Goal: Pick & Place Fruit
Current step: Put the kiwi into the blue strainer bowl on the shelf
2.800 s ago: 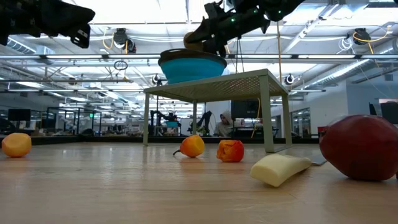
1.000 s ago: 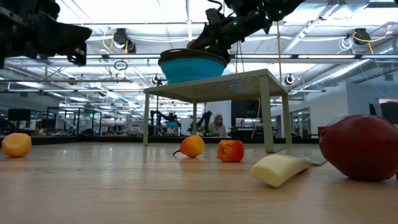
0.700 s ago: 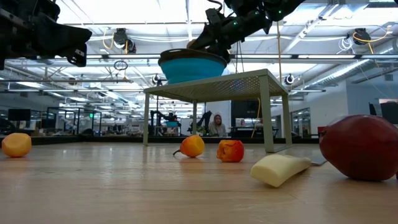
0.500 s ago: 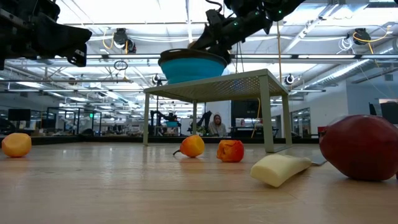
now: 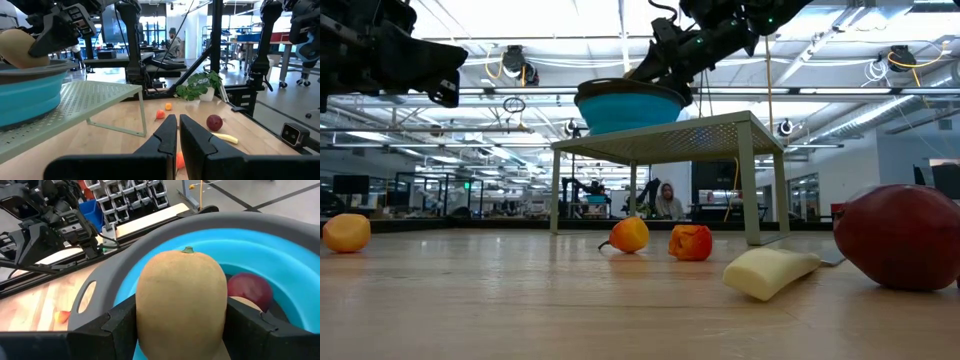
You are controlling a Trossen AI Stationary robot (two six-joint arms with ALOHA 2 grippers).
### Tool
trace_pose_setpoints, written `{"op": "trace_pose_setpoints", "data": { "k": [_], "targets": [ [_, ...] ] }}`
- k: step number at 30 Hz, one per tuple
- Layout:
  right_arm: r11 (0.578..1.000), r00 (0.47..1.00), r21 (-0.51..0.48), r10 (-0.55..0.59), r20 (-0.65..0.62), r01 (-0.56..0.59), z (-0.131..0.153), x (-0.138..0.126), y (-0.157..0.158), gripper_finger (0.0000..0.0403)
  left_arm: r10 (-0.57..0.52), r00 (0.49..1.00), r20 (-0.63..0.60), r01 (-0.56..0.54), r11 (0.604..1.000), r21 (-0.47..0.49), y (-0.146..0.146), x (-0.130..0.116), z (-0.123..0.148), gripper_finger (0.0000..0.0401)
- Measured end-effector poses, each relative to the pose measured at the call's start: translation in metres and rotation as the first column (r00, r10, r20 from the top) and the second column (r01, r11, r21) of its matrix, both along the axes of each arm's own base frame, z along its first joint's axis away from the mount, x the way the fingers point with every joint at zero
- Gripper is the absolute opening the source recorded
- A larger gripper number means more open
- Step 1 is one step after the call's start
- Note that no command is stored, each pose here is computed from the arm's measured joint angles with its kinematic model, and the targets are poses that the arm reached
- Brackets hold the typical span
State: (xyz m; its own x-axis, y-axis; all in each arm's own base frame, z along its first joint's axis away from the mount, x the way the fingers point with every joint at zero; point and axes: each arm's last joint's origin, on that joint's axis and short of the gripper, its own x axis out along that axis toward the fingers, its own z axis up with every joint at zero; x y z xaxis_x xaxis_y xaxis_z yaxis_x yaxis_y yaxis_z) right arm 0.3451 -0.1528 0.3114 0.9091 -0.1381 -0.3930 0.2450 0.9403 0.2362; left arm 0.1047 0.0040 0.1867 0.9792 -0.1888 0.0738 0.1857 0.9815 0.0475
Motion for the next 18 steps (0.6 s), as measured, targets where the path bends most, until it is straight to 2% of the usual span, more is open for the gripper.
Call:
{"op": "trace_pose_setpoints", "data": {
  "k": [18],
  "targets": [
    [1.000, 1.000, 0.007, 0.000, -0.015, 0.000, -0.0014, -0.0006, 0.0003, 0.0242, 0.000, 1.000, -0.001, 0.000, 1.000, -0.002, 0.0000, 0.0000, 0.0000, 0.0024]
  ]
}}
